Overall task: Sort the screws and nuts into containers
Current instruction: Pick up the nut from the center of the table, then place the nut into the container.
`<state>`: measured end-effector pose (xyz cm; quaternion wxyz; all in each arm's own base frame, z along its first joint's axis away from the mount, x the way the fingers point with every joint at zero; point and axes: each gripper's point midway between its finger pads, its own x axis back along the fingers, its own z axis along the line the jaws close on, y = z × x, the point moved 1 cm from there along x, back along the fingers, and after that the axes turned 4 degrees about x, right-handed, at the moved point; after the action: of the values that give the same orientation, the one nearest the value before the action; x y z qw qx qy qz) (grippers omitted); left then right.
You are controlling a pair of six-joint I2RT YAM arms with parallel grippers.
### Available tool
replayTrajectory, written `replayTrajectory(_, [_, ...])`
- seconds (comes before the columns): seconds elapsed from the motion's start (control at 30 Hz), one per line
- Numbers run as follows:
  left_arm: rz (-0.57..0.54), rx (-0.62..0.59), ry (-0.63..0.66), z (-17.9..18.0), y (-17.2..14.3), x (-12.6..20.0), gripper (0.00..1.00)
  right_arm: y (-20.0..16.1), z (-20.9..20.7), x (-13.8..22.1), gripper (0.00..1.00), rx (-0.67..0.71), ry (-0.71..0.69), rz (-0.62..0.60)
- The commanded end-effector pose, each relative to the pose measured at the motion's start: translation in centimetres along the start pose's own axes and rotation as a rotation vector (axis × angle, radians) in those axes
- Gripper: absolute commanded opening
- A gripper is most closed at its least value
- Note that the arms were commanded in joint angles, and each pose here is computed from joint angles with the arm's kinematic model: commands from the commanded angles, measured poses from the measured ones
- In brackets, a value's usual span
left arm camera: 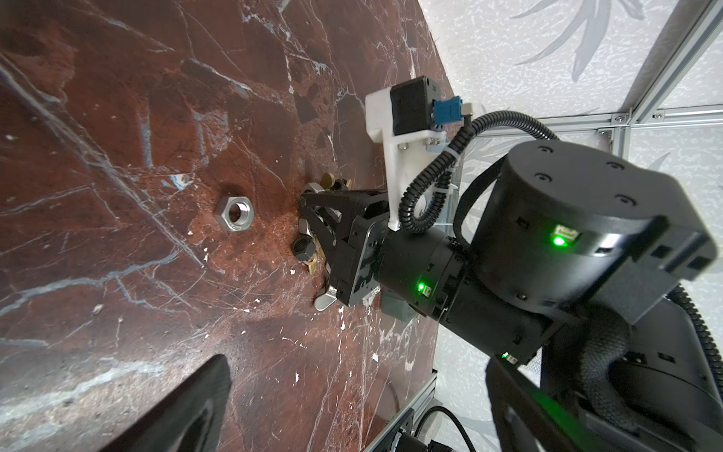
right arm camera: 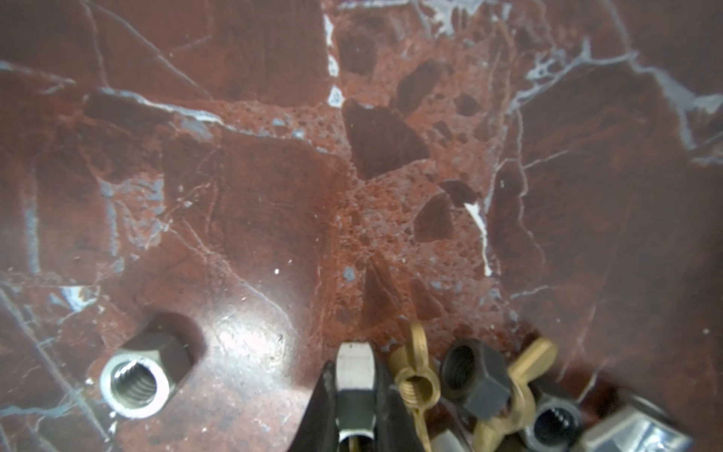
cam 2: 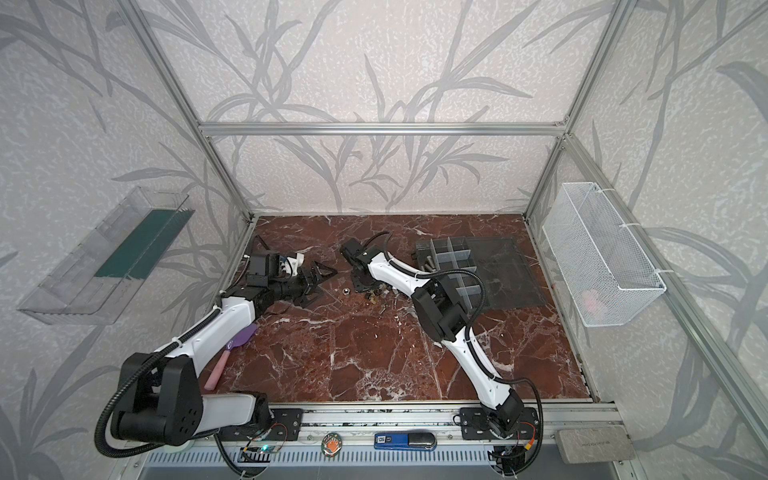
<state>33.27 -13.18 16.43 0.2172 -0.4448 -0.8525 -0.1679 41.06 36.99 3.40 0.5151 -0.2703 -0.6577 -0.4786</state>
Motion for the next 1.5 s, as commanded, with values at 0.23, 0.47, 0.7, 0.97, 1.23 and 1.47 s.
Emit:
replayTrajectory(0.23, [0.0, -0.035, -0.029, -1.5, -0.2, 0.2, 1.0, 1.1, -1.7, 6.3, 0.09, 0.007, -0.002, -0.075])
replayTrajectory(0.47, [0.02, -0.083, -0.031, -3.2, -1.0, -0.9, 1.0, -1.2, -5.8, 10.7, 0.09, -0.022, -0.054, -0.117])
replayTrajectory(0.7, [0.062, -0.127, -0.032, -4.7, -2.4, -2.9, 0.99, -6.4, -12.3, 13.8, 0.1, -0.09, -0.153, -0.106])
replayTrajectory(0.97, [0.093, -0.144, -0.044, -5.8, -3.3, -4.5, 0.99, -11.9, -18.8, 15.0, 0.1, -0.214, -0.211, -0.084])
replayTrajectory(1.23, [0.103, -0.143, -0.031, -5.6, -3.6, -4.9, 1.0, -15.3, -22.9, 13.9, 0.1, -0.306, -0.258, -0.024])
replayTrajectory(1.47, [0.103, -0.148, -0.029, -5.7, -3.5, -5.1, 1.0, -16.2, -23.4, 12.6, 0.15, -0.325, -0.246, 0.011])
